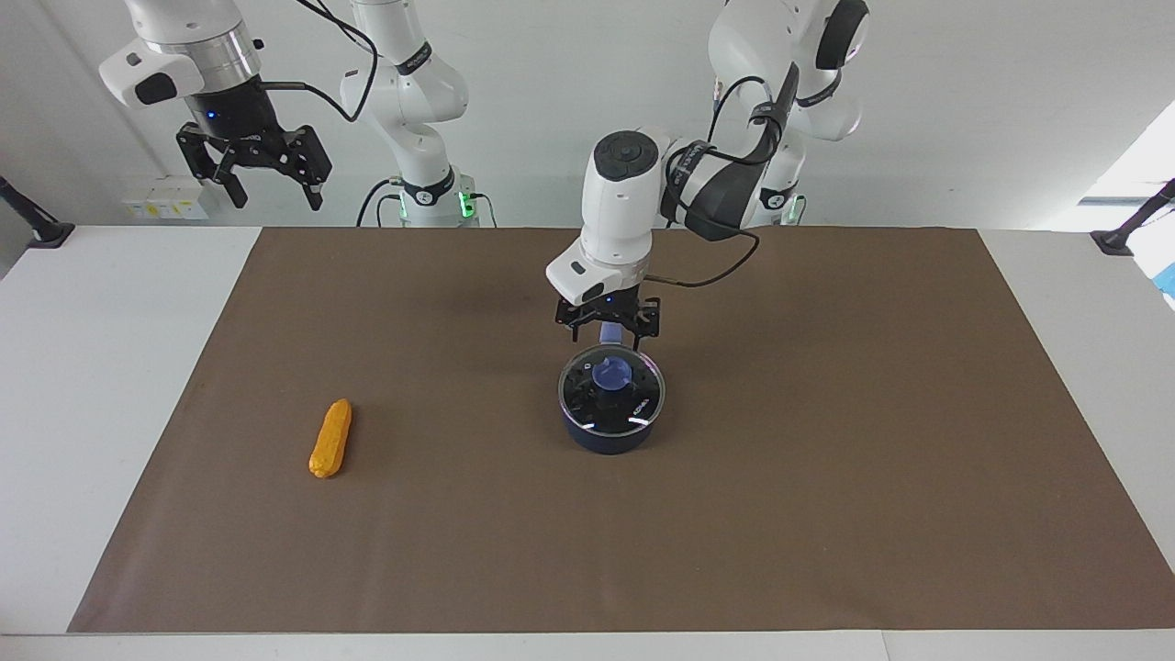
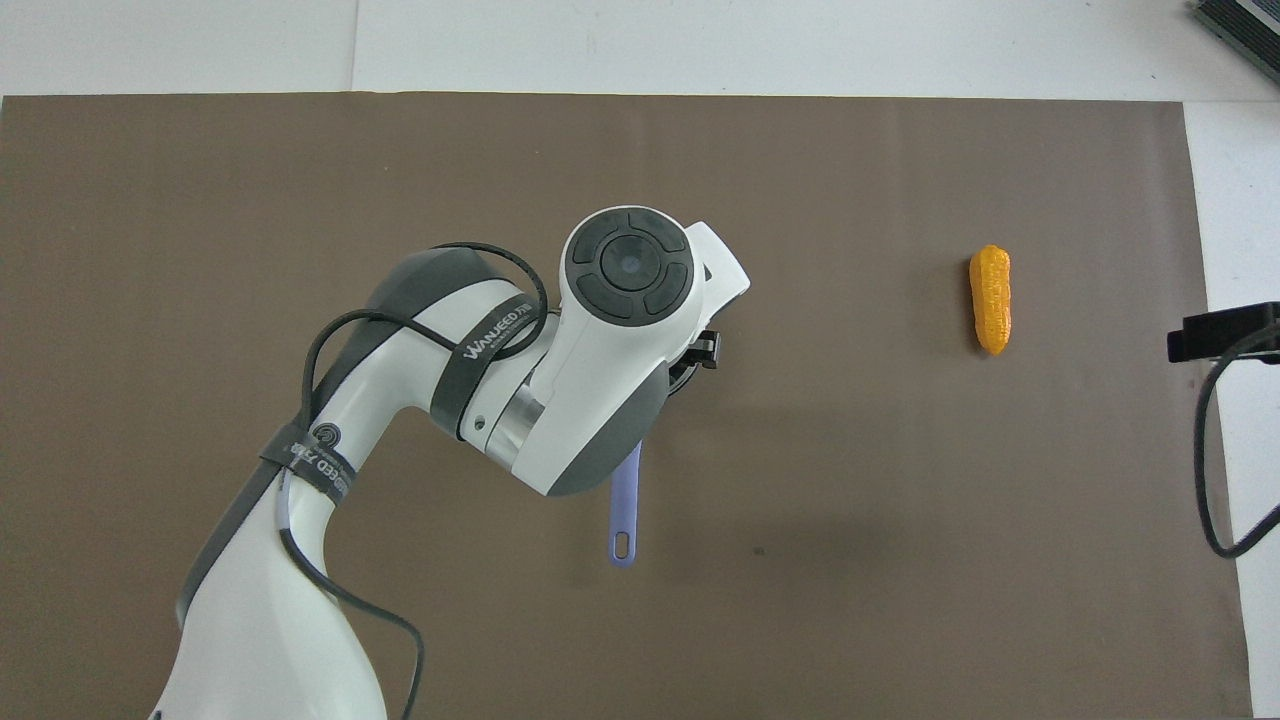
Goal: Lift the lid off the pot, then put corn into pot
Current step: 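Grasp the glass lid knob with the left gripper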
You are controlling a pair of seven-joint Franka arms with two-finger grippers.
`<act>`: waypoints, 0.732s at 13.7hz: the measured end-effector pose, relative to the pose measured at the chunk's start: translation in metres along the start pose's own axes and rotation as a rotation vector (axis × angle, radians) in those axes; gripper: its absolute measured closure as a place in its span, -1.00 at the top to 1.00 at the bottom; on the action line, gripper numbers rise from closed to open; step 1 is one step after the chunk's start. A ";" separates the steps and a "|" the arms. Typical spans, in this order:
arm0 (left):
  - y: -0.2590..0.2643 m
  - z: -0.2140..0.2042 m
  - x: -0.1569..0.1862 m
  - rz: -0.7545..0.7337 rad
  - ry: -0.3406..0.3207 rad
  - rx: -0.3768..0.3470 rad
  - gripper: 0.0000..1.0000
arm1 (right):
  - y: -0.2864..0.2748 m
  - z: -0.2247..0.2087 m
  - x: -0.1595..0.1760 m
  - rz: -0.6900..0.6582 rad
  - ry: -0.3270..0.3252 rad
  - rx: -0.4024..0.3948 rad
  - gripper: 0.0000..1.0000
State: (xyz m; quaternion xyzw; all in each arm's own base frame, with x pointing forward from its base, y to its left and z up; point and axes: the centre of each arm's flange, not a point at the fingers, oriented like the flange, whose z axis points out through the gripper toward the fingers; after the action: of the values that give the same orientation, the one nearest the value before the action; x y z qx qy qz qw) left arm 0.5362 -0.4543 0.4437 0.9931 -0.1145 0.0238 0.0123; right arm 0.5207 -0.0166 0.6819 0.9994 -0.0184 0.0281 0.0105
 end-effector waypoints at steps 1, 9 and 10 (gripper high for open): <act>0.002 0.011 0.003 0.008 -0.001 0.022 1.00 | 0.000 0.000 0.000 0.000 0.000 0.000 1.00; 0.006 0.038 0.013 0.039 0.011 0.091 1.00 | 0.000 0.000 0.000 0.000 0.000 0.000 1.00; 0.005 0.037 0.014 0.038 0.016 0.092 1.00 | 0.000 0.000 0.000 0.000 0.000 0.000 1.00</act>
State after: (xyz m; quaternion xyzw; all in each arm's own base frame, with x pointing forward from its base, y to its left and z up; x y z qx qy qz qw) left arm 0.5508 -0.4635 0.4076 0.9900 -0.1321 0.0373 -0.0329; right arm 0.5207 -0.0166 0.6819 0.9994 -0.0184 0.0281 0.0105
